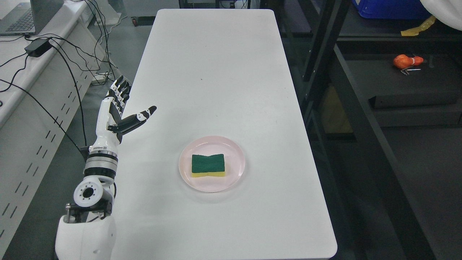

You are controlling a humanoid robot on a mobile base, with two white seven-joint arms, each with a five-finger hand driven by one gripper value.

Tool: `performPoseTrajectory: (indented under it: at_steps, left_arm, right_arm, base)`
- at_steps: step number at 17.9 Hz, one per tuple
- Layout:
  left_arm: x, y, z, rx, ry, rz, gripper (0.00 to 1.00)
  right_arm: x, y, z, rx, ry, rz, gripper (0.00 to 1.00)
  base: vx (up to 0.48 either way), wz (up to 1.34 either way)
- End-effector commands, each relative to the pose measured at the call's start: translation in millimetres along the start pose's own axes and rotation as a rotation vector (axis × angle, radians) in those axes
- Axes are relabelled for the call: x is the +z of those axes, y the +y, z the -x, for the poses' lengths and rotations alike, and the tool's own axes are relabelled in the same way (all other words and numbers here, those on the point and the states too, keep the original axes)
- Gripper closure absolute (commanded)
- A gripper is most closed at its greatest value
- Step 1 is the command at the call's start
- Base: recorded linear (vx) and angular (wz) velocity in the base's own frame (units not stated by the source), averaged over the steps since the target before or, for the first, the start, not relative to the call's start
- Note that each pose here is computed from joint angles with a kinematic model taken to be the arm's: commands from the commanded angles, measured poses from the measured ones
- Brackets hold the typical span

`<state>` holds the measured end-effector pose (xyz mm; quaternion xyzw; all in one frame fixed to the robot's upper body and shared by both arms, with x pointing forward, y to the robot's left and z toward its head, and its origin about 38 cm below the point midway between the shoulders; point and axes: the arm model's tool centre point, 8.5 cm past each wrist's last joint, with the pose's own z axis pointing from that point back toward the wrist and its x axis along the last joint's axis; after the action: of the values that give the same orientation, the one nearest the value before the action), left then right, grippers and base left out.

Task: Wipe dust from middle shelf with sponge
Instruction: 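Move the left hand over the green-and-yellow sponge on the pink plate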

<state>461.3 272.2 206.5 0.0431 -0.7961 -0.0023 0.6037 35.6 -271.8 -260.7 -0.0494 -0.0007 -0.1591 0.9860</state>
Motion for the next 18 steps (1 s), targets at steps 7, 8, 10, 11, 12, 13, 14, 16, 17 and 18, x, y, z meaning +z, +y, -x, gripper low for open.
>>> performPoseTrajectory:
  at_steps: [7, 8, 10, 11, 12, 13, 14, 16, 17, 18]
  left_arm:
    - [-1, 6, -2, 0.007, -0.007, -0.001, 0.02]
    - [0, 2, -2, 0.004, -0.019, 0.019, 0.02]
    - [2, -15, -13, -0.186, -0.139, 0.163, 0.06]
    - [7, -18, -16, -0.403, -0.211, 0.294, 0.09]
    - [10, -19, -22, -0.594, -0.291, 0.405, 0.12]
    - [13, -21, -25, -0.766, -0.358, 0.511, 0.13]
    - [12, -25, -31, -0.926, -0.421, 0.602, 0.13]
    - [12, -34, -30, -1.284, -0.498, 0.839, 0.13]
    - [10, -35, -30, -1.429, -0.520, 0.923, 0.13]
    - [10, -39, -28, -1.552, -0.546, 0.993, 0.13]
  right_arm:
    - [0, -10, -9.5, -0.002, -0.022, 0.015, 0.00]
    - [0, -10, -9.5, -0.001, -0.022, 0.015, 0.00]
    - [0, -10, -9.5, -0.002, -0.022, 0.015, 0.00]
    - [0, -10, -9.5, -0.002, -0.022, 0.015, 0.00]
    - [0, -10, -9.5, -0.002, -0.022, 0.015, 0.00]
    - [0, -10, -9.5, -0.002, -0.022, 0.015, 0.00]
    - [0, -10, -9.5, -0.002, -0.022, 0.015, 0.00]
    - [0, -10, -9.5, -0.002, -0.022, 0.015, 0.00]
    - [0, -10, -9.5, -0.002, -0.022, 0.015, 0.00]
    - [0, -10, -9.5, -0.002, -0.022, 0.015, 0.00]
  base:
    - [0.000, 0.00]
    - [0.000, 0.00]
    - [0.000, 0.00]
    - [0.000, 0.00]
    - [0.000, 0.00]
    - [0.000, 0.00]
    - [0.000, 0.00]
    - [0.000, 0.00]
    - [0.002, 0.01]
    - [0.002, 0.01]
